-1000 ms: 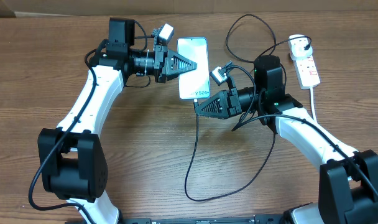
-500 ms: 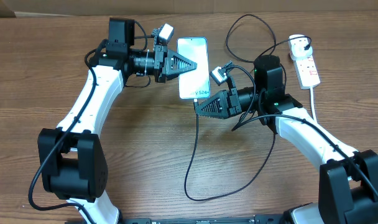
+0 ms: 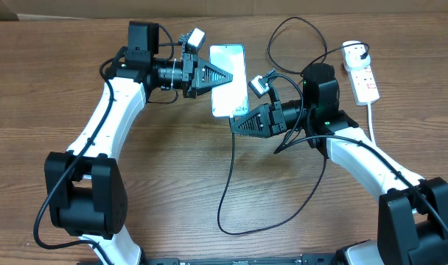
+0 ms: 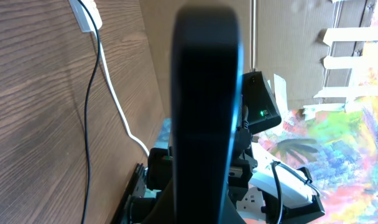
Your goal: Plug charger to phone and switch on socket
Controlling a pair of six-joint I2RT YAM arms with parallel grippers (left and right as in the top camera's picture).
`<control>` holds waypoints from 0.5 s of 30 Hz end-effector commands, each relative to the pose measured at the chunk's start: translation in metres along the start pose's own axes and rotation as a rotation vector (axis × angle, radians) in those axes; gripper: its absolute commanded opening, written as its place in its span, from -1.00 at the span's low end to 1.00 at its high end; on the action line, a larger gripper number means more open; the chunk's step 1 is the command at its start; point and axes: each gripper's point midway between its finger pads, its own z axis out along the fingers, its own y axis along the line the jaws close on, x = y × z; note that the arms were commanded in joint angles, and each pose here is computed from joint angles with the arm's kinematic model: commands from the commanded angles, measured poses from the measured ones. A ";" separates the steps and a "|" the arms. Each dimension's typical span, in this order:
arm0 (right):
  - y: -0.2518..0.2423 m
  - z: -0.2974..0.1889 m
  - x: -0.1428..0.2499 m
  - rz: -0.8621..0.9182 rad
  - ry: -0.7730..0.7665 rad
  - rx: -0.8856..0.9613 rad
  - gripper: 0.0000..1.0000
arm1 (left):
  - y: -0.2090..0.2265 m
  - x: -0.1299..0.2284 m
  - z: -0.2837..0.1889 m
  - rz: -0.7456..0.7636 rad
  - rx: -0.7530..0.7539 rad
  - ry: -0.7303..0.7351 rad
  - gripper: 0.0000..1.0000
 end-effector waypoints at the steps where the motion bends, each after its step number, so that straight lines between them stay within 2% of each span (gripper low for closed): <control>1: 0.008 -0.002 -0.007 -0.024 -0.025 0.016 -0.93 | -0.011 0.006 0.004 0.004 0.039 0.035 -0.91; 15: 0.010 -0.001 0.000 0.016 0.008 -0.008 -0.93 | -0.007 0.003 0.003 -0.011 0.019 0.019 -0.91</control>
